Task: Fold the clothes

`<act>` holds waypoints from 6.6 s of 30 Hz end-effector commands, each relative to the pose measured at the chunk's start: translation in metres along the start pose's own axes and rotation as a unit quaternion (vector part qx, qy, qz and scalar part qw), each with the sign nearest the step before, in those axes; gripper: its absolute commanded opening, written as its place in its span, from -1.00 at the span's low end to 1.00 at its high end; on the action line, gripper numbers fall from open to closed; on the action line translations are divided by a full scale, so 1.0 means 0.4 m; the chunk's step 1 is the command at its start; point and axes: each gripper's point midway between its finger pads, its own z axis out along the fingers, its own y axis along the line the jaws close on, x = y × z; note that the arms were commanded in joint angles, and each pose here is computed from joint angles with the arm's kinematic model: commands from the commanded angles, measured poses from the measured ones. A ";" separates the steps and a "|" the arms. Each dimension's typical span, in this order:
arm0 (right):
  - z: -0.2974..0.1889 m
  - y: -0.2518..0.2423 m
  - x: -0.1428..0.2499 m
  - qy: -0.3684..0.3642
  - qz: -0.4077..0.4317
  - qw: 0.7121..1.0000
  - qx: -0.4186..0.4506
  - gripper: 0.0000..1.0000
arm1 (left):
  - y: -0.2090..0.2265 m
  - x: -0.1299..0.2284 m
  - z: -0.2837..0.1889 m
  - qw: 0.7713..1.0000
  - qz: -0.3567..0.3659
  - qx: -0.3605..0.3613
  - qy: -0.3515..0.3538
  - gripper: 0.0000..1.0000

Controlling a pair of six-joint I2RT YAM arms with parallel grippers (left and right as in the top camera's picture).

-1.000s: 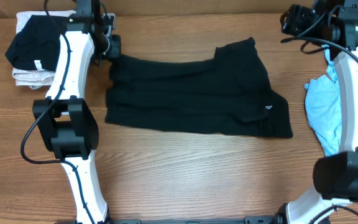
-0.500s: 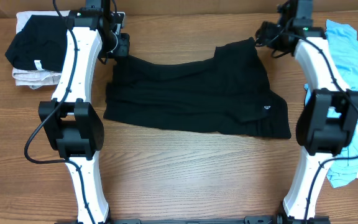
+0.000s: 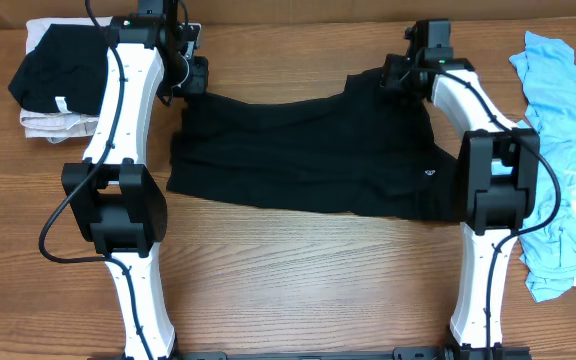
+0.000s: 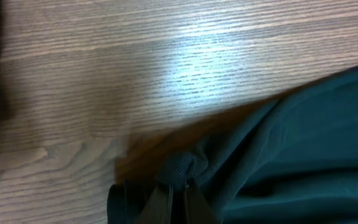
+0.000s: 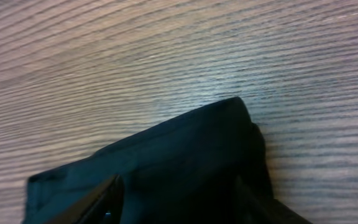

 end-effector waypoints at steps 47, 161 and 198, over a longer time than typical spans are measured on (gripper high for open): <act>-0.446 -0.070 -0.148 -0.011 0.057 0.998 0.008 -0.92 | 0.115 0.021 -0.026 0.996 -0.026 -0.083 0.015 -0.92; -0.950 0.034 0.281 0.090 0.092 0.989 -0.072 0.62 | 0.087 0.419 0.227 0.996 -0.012 0.038 0.076 -0.91; -0.834 0.002 0.339 0.141 0.104 0.983 -0.059 0.57 | -0.401 0.165 -0.080 0.958 0.129 0.244 -0.077 -0.85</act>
